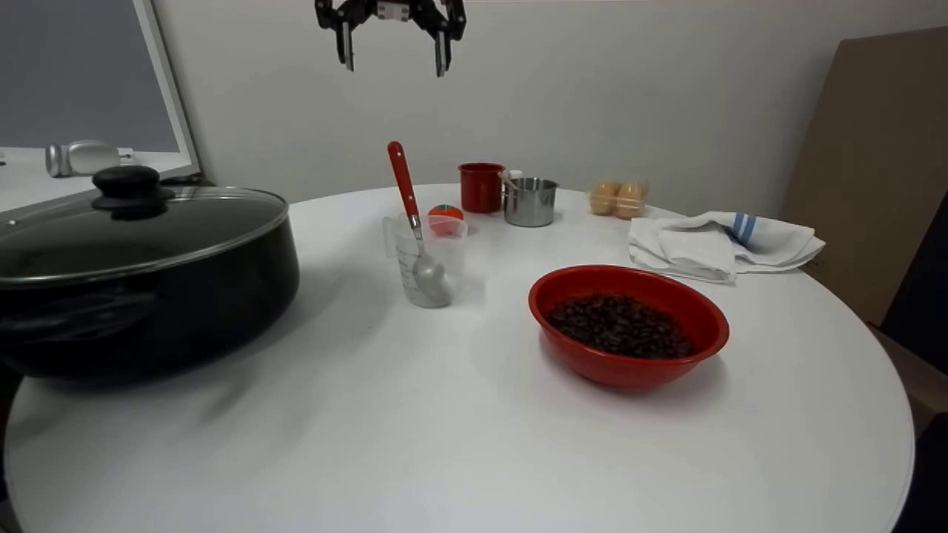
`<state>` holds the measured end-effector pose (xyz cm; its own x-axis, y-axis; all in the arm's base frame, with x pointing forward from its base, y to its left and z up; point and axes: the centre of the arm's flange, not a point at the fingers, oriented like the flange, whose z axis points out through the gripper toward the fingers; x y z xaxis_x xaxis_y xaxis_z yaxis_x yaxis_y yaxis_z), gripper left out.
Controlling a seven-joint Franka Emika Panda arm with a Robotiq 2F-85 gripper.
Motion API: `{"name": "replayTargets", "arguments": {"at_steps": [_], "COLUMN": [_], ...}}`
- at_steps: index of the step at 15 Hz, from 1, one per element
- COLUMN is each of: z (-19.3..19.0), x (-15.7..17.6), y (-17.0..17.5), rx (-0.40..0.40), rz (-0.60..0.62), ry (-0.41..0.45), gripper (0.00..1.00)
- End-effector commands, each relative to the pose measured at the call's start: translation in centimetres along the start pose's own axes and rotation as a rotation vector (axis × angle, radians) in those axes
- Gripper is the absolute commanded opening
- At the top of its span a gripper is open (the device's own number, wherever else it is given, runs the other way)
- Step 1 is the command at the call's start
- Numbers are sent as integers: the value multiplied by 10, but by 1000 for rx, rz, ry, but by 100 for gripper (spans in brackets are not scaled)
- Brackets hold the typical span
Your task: Use the orange spoon in the colourless cup to scoop and return some of the contents of the orange bowl
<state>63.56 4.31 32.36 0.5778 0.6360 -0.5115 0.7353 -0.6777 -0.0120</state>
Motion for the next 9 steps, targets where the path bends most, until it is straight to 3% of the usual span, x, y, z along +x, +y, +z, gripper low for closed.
{"name": "replayTargets", "arguments": {"at_steps": [1,9], "z": [4,37], "x": [22,42], "y": [-2,-9], "rx": [-20,-59], "rz": [-55,-128], "ry": [-30,-115], "gripper": [100,100]}}
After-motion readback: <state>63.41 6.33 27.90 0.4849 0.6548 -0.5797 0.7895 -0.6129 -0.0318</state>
